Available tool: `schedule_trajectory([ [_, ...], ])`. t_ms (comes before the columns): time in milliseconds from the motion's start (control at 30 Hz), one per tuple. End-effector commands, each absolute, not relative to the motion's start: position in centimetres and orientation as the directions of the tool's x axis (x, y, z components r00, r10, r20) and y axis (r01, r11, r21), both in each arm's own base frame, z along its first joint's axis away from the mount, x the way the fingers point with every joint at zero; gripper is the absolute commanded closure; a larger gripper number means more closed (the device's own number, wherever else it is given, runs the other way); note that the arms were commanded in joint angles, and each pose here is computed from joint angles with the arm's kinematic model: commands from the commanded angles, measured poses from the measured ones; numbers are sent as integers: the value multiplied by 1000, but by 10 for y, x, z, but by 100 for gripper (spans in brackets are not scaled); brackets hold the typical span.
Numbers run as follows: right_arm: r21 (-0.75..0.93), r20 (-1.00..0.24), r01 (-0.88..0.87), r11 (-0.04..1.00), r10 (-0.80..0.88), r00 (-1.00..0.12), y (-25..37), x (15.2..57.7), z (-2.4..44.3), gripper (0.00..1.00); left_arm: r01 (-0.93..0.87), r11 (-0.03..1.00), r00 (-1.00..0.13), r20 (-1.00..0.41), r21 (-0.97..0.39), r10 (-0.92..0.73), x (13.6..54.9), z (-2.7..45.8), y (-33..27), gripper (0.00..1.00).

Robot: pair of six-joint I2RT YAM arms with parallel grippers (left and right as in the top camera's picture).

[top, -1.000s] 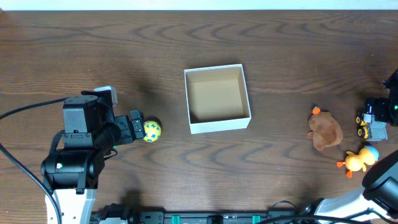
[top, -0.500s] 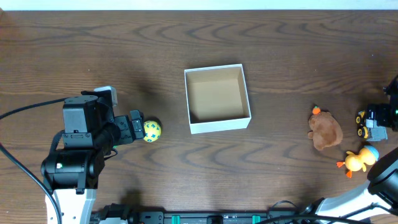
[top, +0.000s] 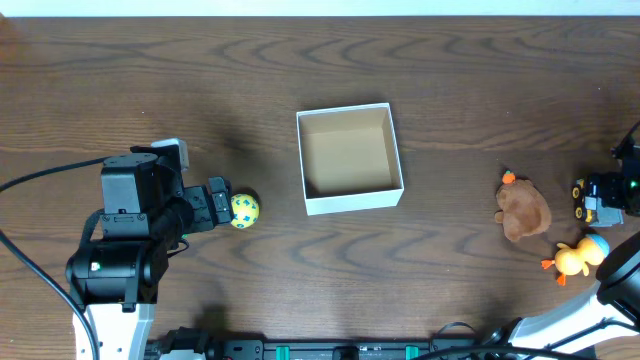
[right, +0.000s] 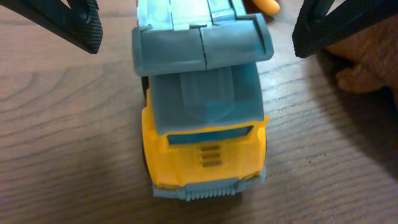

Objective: Pack container
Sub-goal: 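Lower the right gripper onto the yellow-blue toy truck and grasp it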

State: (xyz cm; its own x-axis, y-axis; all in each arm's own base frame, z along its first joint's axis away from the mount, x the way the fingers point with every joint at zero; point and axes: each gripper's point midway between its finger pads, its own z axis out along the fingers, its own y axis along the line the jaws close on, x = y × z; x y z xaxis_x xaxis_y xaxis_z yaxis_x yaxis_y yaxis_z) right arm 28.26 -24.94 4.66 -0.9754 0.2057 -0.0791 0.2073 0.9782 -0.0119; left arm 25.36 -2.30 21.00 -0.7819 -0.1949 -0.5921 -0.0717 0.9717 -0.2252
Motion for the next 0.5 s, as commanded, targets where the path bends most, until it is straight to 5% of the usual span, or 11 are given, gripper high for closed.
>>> schedule_trajectory([
  [0,4,-77,202,979,202,-976,-247,283,42,5,-70,969,-770,-604,-237,-204,255,218,-23,2],
  [233,16,-93,205,979,205,-974,-246,287,42,25,-70,969,-771,-604,-237,-204,255,218,-23,2],
  [467,18,-92,223,975,224,-970,-246,287,42,28,-72,969,-775,-598,-236,-203,254,217,-23,2],
])
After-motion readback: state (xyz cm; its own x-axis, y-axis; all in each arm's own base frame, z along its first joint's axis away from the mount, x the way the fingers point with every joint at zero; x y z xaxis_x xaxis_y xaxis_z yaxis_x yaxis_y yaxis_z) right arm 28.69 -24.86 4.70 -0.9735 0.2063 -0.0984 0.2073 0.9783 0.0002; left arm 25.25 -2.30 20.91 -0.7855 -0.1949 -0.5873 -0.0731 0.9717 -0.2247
